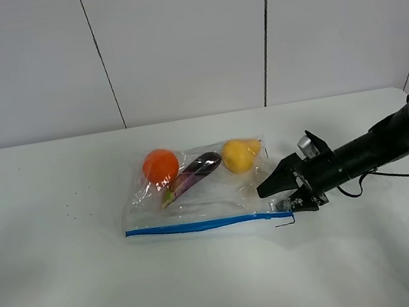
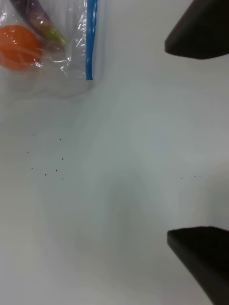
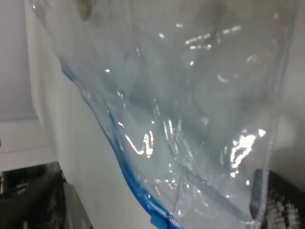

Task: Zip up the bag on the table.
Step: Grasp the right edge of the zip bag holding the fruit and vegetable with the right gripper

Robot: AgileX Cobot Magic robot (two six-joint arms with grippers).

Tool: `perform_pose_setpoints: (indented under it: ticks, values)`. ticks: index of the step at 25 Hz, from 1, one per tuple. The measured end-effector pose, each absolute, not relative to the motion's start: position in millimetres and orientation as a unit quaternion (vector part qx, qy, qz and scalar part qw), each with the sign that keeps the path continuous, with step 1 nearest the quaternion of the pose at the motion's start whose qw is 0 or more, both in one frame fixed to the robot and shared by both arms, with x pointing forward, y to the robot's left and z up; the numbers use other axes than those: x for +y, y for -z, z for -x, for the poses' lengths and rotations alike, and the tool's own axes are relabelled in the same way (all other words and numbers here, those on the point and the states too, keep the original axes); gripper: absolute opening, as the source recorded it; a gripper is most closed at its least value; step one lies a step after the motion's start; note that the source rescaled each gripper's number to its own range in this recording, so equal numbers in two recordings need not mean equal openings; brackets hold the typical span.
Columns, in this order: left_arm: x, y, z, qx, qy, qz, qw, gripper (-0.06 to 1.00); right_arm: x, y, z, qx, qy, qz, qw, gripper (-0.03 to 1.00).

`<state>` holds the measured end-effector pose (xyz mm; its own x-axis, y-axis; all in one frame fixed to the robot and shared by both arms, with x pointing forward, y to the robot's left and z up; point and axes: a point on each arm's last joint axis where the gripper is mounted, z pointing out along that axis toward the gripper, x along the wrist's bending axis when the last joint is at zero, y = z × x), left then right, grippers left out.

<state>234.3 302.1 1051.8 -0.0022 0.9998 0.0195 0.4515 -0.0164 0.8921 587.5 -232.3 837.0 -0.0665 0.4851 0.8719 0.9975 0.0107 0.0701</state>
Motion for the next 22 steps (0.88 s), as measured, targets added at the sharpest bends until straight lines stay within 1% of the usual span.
perform_pose_setpoints:
  ticks: [1,6,12,15,19,20,21,22]
  values:
    - [302.1,-1051.8,-234.3,0.599,-0.377,-0.605,0.364,1.00,-232.2,-836.5,-587.6,-0.625,0.379,0.593,0.339,0.85]
    - [302.1,-1051.8,-234.3,0.599,-0.377,-0.605,0.364,1.00,-232.3,-835.9,-587.6,-0.626,0.379,0.592,0.338,0.64]
    - [302.1,-1051.8,-234.3,0.599,-0.377,-0.605,0.364,1.00,-232.5,-835.6,-586.6,-0.629,0.374,0.591,0.340,0.44]
    - [302.1,-1051.8,-234.3,0.599,-0.377,-0.605,0.364,1.00,-232.5,-835.6,-586.2,-0.629,0.372,0.590,0.342,0.39]
    - [302.1,-1051.8,-234.3,0.599,-0.377,-0.605,0.364,1.00,-232.4,-835.7,-586.0,-0.629,0.372,0.590,0.343,0.37]
    - [302.1,-1051.8,-234.3,0.599,-0.377,-0.605,0.364,1.00,-232.4,-835.7,-586.0,-0.629,0.372,0.590,0.343,0.35]
    - [302.1,-1051.8,-234.3,0.599,-0.377,-0.605,0.364,1.00,-232.5,-835.6,-585.9,-0.629,0.371,0.590,0.343,0.30]
    - [302.1,-1051.8,-234.3,0.599,-0.377,-0.605,0.364,1.00,-232.4,-835.8,-585.7,-0.630,0.371,0.589,0.344,0.23]
